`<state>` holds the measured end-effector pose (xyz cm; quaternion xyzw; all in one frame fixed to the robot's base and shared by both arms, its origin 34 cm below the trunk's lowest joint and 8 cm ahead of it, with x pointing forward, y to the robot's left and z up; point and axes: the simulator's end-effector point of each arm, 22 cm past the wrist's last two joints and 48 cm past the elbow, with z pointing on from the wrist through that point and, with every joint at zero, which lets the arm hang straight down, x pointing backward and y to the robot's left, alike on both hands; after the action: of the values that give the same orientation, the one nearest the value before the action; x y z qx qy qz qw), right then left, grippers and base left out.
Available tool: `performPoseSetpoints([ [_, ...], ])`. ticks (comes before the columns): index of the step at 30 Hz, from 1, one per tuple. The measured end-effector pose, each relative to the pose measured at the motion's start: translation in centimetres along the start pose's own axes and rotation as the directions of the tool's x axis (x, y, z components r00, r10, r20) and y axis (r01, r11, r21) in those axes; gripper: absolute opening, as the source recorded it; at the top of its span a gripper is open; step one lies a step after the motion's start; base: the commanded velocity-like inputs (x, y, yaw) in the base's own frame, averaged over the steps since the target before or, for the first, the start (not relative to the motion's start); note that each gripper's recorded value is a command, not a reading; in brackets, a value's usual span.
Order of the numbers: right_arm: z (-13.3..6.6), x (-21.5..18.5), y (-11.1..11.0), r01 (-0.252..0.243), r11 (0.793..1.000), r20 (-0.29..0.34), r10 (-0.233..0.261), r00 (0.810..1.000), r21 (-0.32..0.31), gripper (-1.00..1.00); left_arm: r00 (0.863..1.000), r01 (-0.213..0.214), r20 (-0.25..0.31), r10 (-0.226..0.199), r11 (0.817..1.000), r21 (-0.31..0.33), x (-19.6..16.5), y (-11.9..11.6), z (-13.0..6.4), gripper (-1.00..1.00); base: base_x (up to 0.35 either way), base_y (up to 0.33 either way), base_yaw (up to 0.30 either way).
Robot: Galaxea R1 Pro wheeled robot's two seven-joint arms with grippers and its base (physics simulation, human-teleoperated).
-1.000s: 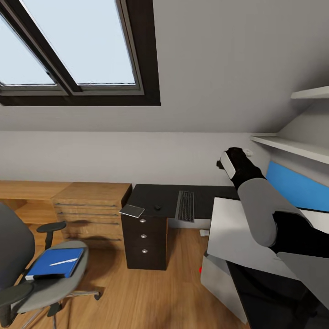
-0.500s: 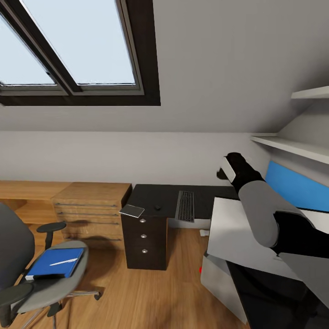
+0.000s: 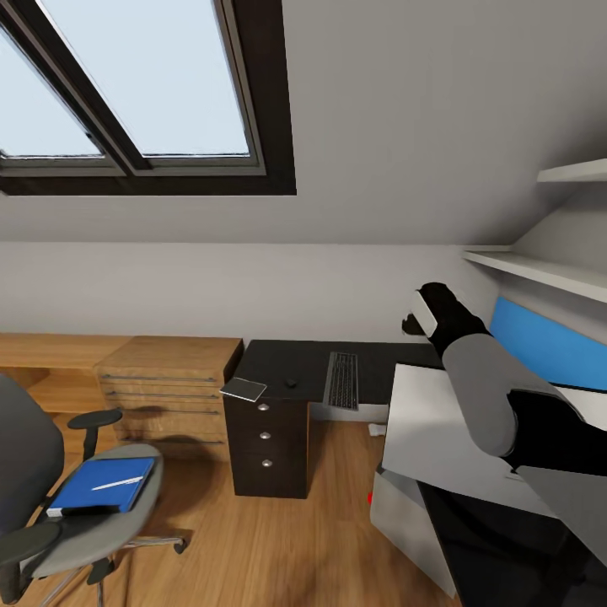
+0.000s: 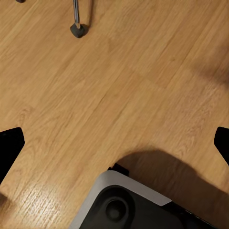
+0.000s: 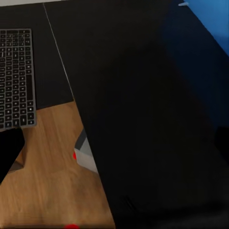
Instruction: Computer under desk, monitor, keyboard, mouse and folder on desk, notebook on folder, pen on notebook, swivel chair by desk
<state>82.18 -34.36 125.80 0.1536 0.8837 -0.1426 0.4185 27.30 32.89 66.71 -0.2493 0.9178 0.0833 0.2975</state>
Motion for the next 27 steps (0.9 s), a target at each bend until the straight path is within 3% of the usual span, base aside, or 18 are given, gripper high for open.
performPoseSetpoints([
  [13,2.5,5.4,0.2,0.054,0.999,-0.131,-0.053,0.990,0.002,1.00,1.000,0.000,0.000,0.000,1.000,0.000,0.0,0.0,0.0,1.00,0.000,0.000,0.000],
  [22,3.1,7.3,0.6,0.075,0.997,-0.173,-0.074,0.982,-0.002,1.00,1.000,0.001,0.000,-0.001,1.000,0.000,0.0,0.0,0.0,1.00,-0.008,0.000,0.000],
  [27,3.2,7.4,0.6,0.073,0.997,-0.174,-0.073,0.982,-0.004,1.00,1.000,0.001,-0.001,-0.001,1.000,0.001,0.0,-0.1,0.0,1.00,-0.202,0.000,0.000],
])
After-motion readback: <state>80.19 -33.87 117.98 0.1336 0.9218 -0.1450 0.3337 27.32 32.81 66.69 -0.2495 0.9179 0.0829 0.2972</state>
